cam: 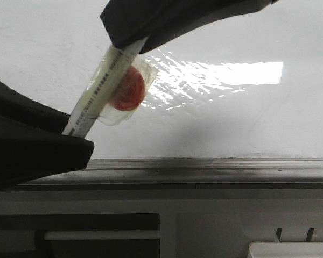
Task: Write number 9 on whiteboard
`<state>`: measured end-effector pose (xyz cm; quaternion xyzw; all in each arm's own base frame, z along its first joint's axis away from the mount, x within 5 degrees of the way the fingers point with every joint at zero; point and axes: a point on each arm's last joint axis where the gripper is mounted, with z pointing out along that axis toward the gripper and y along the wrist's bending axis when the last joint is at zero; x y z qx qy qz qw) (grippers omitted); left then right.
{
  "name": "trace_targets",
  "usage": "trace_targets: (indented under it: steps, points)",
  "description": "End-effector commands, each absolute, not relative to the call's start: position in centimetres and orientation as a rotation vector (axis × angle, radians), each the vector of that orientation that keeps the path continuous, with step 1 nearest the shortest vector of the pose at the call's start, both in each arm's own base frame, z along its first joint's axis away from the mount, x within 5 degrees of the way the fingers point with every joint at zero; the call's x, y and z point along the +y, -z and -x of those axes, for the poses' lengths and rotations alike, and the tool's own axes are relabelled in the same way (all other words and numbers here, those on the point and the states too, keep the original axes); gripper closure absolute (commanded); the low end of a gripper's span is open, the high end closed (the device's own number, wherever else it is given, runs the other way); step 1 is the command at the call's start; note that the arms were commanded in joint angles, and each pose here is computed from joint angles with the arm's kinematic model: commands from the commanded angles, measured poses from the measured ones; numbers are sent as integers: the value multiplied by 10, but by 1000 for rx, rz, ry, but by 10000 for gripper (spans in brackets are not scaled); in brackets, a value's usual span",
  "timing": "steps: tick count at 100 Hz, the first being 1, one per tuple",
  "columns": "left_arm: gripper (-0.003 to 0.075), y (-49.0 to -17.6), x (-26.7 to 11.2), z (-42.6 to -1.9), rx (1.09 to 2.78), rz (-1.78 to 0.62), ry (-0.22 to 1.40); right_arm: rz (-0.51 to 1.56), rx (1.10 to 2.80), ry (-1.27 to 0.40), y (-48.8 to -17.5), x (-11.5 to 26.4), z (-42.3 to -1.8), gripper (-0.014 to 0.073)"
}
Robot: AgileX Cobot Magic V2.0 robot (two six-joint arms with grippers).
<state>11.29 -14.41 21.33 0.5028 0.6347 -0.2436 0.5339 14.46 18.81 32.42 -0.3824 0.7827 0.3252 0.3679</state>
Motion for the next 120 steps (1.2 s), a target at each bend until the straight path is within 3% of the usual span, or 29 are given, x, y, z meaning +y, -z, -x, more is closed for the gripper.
trace_targets:
  steps: [1, 18, 50, 82, 120]
  points:
    - [524, -228, -149, -113, 1437, -1138, 651, 931, 1934, -851, -342, 189, -146, 672]
    - [499, -242, -139, -116, 1481, -944, 669, 899, 1854, -772, -349, 184, -151, 667]
    - [499, -289, -88, -101, 1376, -553, 617, 694, 1610, -681, -384, 165, -153, 663]
    - [499, -298, -71, -100, 1332, -444, 562, 434, 1652, -630, -391, 139, -187, 663]
    - [499, -298, -71, -100, 1329, -437, 566, 419, 1774, -632, -400, 145, -241, 663]
